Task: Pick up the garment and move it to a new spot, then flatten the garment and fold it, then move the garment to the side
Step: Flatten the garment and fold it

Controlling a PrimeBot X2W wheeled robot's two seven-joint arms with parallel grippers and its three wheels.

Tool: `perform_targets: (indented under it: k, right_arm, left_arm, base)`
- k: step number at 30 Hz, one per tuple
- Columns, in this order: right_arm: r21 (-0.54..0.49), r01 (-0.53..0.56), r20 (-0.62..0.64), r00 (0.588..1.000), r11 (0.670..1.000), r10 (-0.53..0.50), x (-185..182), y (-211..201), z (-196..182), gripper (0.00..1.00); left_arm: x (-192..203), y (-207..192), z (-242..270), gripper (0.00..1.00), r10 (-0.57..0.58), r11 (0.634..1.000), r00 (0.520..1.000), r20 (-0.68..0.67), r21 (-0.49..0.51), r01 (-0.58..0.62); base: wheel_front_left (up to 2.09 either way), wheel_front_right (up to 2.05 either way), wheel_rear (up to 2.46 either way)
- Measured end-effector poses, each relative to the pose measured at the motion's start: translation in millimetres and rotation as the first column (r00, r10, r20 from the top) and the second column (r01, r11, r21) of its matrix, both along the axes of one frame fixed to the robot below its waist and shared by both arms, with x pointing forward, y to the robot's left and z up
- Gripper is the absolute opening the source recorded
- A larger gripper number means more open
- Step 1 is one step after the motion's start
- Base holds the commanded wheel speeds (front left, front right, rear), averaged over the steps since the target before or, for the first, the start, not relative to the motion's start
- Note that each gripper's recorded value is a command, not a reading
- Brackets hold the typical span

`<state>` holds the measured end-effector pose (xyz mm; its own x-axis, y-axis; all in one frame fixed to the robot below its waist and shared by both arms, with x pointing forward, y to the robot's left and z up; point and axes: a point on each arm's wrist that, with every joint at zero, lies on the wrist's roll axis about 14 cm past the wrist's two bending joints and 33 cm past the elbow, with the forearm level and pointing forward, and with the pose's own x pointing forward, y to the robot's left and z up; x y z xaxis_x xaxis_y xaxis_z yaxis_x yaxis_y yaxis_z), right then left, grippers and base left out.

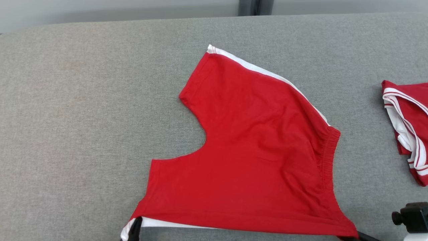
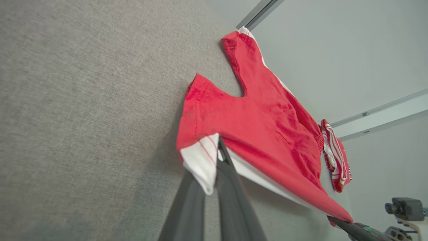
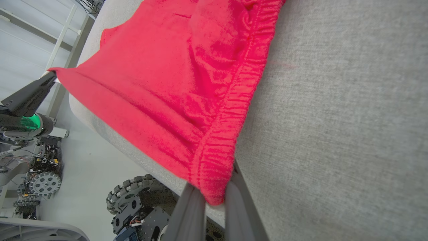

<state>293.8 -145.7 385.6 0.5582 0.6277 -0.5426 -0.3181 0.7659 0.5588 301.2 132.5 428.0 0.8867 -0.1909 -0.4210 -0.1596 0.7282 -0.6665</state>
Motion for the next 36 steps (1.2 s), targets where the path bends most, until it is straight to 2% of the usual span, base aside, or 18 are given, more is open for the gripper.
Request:
perform_targets:
  k: [4,8,11,15,19,20,22,30,36]
  right_arm:
    - [0.042,0.023,0.025,0.999,0.999,-0.024,-0.4,5.4,11.5,0.0]
    - [0.077,0.049,0.056,0.997,0.996,-0.054,8.7,10.4,22.3,0.0]
    - [0.12,0.07,0.089,0.993,0.99,-0.081,22.5,15.5,38.4,0.0]
    - [0.162,0.078,0.097,0.991,0.984,-0.095,39.2,22.2,54.6,0.0]
    - [0.198,0.103,0.061,0.991,0.975,-0.117,55.1,29.5,57.5,0.0]
    - [0.206,0.123,0.04,0.99,0.971,-0.134,65.1,29.1,55.9,0.0]
    - [0.225,0.142,0.024,0.988,0.964,-0.151,78.5,30.5,56.7,0.0]
    - [0.257,0.211,-0.012,0.976,0.943,-0.215,134.3,26.4,51.0,0.0]
    - [0.245,0.25,-0.05,0.968,0.937,-0.245,146.5,23.5,35.0,0.0]
  left_arm:
    - [8.8,6.0,17.0,0.0,-0.059,0.997,0.998,0.037,0.061,0.057]
    - [37.7,4.2,39.5,0.0,-0.137,0.986,0.984,0.112,0.105,0.126]
    - [71.8,-7.9,65.5,0.0,-0.251,0.963,0.95,0.185,0.15,0.225]
    - [113.5,-29.2,84.6,0.0,-0.401,0.909,0.894,0.2,0.207,0.361]
    - [154.6,-46.6,84.5,0.0,-0.52,0.837,0.844,0.133,0.275,0.473]
    - [173.9,-57.0,83.2,0.0,-0.574,0.794,0.814,0.092,0.307,0.525]
    - [192.7,-68.4,81.3,0.0,-0.613,0.76,0.788,0.053,0.315,0.569]
    - [269.7,-96.9,44.8,0.0,-0.658,0.661,0.744,-0.118,0.382,0.646]
    - [294.7,-118.0,-1.9,0.0,-0.673,0.585,0.7,-0.238,0.407,0.701]
  base:
    - [0.0,0.0,0.0]
    - [0.0,0.0,0.0]
    - [0.0,0.0,0.0]
    - [0.0,0.0,0.0]
    - [0.0,0.0,0.0]
    - [0.0,0.0,0.0]
    - [0.0,0.0,0.0]
    - [0.0,0.0,0.0]
    - [0.0,0.0,0.0]
